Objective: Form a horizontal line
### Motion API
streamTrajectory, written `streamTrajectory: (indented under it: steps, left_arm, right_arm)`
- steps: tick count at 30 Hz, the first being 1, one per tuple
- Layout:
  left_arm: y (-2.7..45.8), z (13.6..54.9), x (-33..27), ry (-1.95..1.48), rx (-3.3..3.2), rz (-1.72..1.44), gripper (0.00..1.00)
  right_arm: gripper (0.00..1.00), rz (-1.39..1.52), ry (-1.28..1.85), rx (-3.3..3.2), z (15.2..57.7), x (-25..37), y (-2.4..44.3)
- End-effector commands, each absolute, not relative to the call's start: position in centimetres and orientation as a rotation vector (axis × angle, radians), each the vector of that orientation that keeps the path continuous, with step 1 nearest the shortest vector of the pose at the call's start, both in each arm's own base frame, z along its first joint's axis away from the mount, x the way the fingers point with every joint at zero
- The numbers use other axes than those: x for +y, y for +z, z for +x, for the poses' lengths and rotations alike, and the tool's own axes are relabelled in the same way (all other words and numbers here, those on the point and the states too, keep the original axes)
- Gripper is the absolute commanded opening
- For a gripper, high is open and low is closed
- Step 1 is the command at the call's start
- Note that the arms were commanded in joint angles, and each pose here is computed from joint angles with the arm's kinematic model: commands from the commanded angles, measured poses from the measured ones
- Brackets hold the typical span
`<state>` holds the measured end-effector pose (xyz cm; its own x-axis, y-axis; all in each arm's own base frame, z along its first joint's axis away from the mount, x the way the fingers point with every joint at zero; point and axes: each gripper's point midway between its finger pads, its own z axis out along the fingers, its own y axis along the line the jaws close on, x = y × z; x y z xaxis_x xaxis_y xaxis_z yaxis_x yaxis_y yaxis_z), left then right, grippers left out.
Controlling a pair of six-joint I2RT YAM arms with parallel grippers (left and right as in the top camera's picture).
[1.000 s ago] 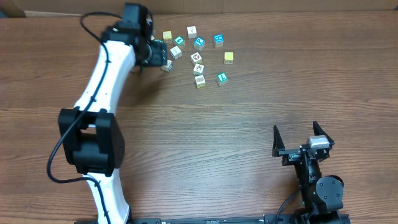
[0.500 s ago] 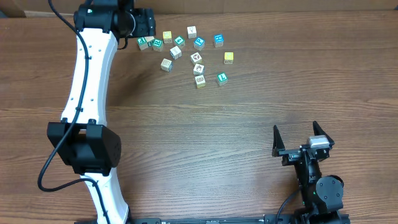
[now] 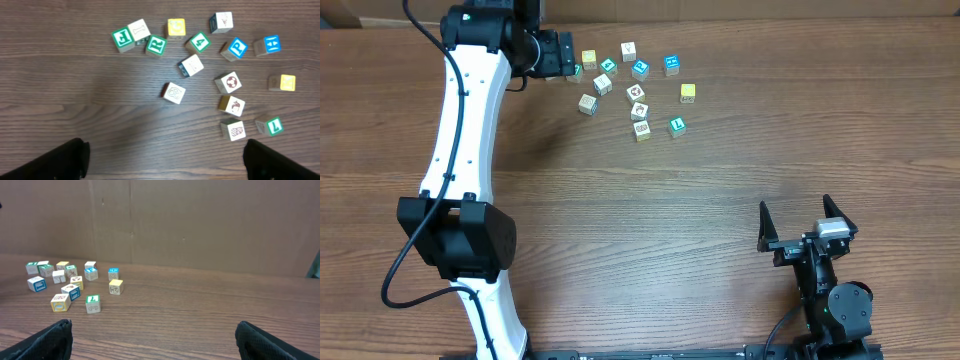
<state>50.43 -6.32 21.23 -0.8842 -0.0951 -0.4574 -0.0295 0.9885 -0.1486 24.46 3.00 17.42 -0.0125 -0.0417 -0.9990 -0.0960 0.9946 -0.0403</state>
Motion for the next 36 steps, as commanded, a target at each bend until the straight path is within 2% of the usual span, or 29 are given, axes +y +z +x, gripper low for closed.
streamTrajectory:
  steps: [1,11,12,13,15,16,17,33,34,36]
  left_arm:
    - [22.2,50.6,-7.2,-0.211,2.629,-0.082,1.0]
    - [22.2,50.7,-8.1,-0.218,2.621,-0.061,0.98]
    - [22.3,50.8,-8.1,-0.219,2.618,-0.059,0.89]
    - [22.3,50.8,-8.2,-0.22,2.618,-0.057,0.73]
    - [22.2,50.8,-8.3,-0.221,2.616,-0.053,0.32]
    - [22.2,50.8,-8.4,-0.221,2.617,-0.052,0.15]
    - [22.2,50.8,-8.4,-0.221,2.617,-0.052,0.05]
    - [18.7,51.3,-8.5,-0.218,2.642,-0.053,0.04]
    - [18.4,51.3,-8.5,-0.218,2.643,-0.053,0.08]
    - [18.1,51.3,-8.5,-0.219,2.646,-0.059,0.23]
  right_arm:
    - [1.0,-0.112,0.041,1.58,24.5,3.0,17.2]
    - [1.0,-0.112,0.041,1.58,24.5,3.0,17.2]
    - [1.0,-0.112,0.041,1.58,24.5,3.0,17.2]
    - [1.0,-0.112,0.042,1.58,24.5,3.0,17.2]
    - [1.0,-0.112,0.041,1.58,24.5,3.0,17.2]
    - [1.0,-0.112,0.041,1.58,24.5,3.0,17.2]
    - [1.0,-0.112,0.041,1.58,24.5,3.0,17.2]
    - [1.0,-0.112,0.042,1.58,24.5,3.0,17.2]
    - [1.0,-0.112,0.041,1.58,24.5,3.0,17.2]
    - [1.0,-0.112,0.042,1.58,24.5,3.0,17.2]
